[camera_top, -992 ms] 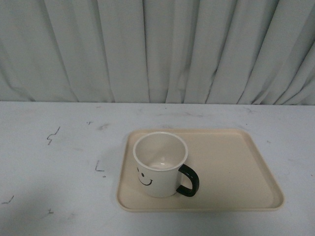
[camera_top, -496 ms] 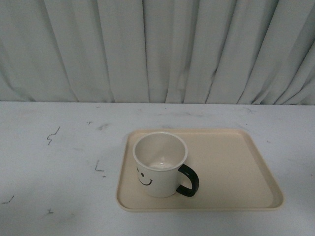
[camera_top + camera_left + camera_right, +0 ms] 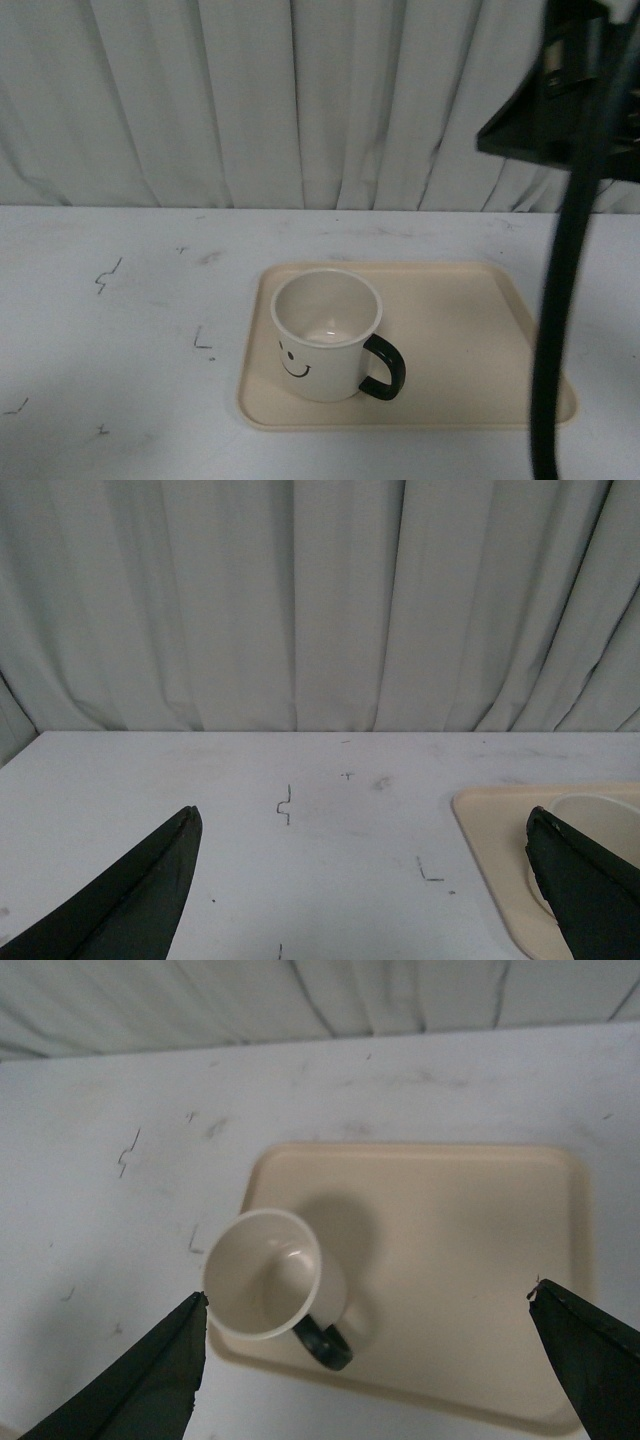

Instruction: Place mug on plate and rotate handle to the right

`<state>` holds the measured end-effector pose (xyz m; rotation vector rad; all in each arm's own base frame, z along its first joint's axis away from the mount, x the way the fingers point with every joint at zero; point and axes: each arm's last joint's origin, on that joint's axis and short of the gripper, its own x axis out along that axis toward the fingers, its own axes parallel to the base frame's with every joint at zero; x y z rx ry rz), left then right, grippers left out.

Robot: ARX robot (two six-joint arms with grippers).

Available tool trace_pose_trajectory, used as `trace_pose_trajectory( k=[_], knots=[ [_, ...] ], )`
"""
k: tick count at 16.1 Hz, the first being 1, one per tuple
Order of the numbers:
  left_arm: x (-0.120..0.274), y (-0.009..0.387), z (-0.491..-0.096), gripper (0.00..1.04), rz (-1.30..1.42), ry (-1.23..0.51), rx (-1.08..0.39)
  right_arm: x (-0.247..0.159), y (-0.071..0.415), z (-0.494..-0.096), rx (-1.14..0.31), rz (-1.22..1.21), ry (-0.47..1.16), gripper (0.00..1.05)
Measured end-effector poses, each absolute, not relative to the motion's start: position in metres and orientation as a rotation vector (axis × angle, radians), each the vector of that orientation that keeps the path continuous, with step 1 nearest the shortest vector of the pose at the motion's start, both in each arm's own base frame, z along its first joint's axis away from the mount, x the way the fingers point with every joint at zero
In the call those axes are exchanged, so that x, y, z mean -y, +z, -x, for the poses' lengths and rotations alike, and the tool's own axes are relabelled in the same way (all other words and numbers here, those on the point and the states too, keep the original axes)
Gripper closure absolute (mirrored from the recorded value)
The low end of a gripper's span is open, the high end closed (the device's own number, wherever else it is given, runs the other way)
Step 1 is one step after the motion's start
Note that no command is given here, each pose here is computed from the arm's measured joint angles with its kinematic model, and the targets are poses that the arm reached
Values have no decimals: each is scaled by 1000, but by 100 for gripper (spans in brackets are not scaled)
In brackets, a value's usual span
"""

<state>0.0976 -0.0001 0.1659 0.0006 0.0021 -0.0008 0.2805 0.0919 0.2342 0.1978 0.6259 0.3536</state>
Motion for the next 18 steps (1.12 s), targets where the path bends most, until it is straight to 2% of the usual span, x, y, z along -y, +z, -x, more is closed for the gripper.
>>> trace_pose_trajectory(
  k=[3, 8, 10, 18],
  knots=[
    [0, 166, -98, 7, -1, -1, -2, -127, 210, -311, -780, -189, 375, 6],
    [0, 166, -98, 7, -1, -1, -2, -165, 185, -331, -857, -149, 356, 6],
    [0, 166, -98, 7, -1, -1, -2, -171, 160, -341, -925, -149, 312, 6],
    [0, 166, -98, 7, -1, -1, -2, -185, 128, -366, -976, -160, 282, 6]
  ],
)
